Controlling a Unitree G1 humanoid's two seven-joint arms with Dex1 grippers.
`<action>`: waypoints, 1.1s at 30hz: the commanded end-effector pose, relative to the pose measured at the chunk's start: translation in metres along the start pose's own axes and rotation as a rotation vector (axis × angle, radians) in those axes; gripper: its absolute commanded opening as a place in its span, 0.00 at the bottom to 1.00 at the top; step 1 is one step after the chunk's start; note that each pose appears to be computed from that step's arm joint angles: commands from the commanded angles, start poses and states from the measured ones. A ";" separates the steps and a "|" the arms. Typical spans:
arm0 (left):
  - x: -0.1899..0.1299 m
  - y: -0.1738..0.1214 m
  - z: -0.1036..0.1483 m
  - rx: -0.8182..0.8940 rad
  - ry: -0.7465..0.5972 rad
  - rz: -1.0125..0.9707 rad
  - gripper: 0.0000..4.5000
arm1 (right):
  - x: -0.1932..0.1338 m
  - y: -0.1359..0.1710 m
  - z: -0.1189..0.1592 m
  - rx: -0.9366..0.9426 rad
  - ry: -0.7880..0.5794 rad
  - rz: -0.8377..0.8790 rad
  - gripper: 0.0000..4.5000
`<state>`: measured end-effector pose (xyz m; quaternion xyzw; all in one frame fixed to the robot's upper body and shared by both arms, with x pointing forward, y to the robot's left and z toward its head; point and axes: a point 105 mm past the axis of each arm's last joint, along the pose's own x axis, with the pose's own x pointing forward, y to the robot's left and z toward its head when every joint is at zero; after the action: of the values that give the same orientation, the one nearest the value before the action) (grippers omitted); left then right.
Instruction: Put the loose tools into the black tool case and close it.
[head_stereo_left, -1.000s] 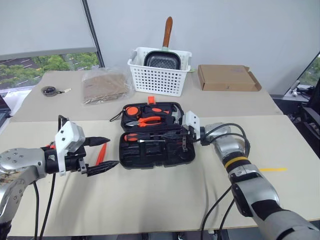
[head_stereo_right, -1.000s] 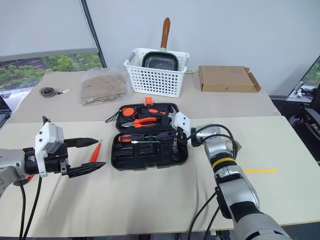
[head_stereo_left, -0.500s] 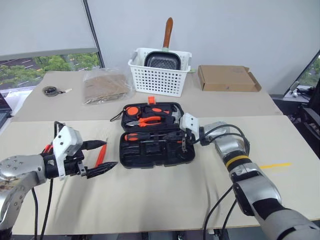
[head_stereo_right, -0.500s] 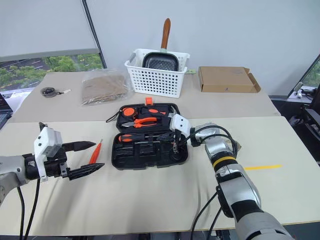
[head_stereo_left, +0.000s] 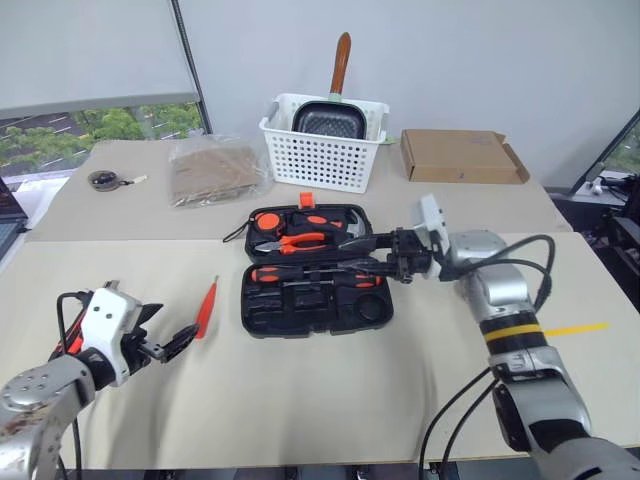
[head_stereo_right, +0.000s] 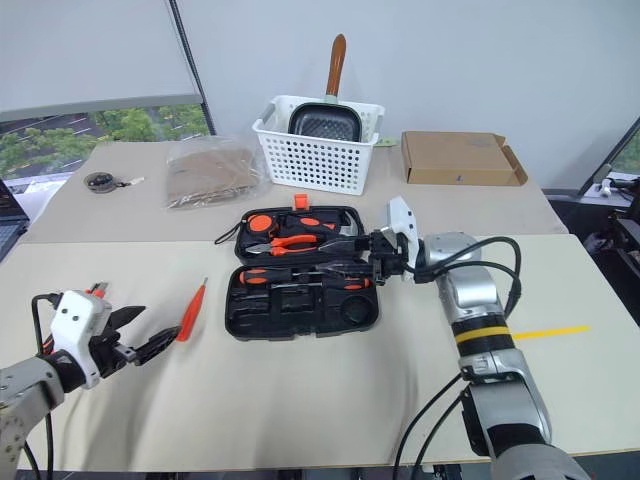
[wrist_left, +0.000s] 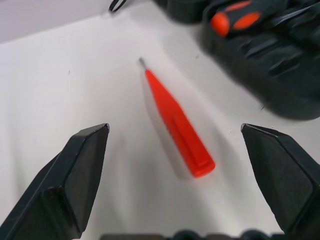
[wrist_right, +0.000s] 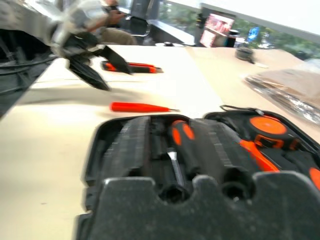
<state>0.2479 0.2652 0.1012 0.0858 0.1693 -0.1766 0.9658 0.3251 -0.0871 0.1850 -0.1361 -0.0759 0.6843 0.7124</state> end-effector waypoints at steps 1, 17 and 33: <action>0.009 -0.005 -0.011 0.006 0.036 0.003 1.00 | -0.005 0.007 0.009 -0.057 0.037 0.047 0.79; 0.049 -0.013 -0.009 -0.092 0.085 0.052 0.52 | -0.027 0.004 0.031 -0.051 0.010 0.039 1.00; 0.035 -0.039 0.103 0.127 -0.338 -0.300 0.11 | -0.053 0.002 0.034 -0.015 -0.030 -0.098 1.00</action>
<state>0.3011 0.2118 0.1547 0.0602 0.0561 -0.2652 0.9607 0.3146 -0.1255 0.2137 -0.1229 -0.0836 0.6630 0.7337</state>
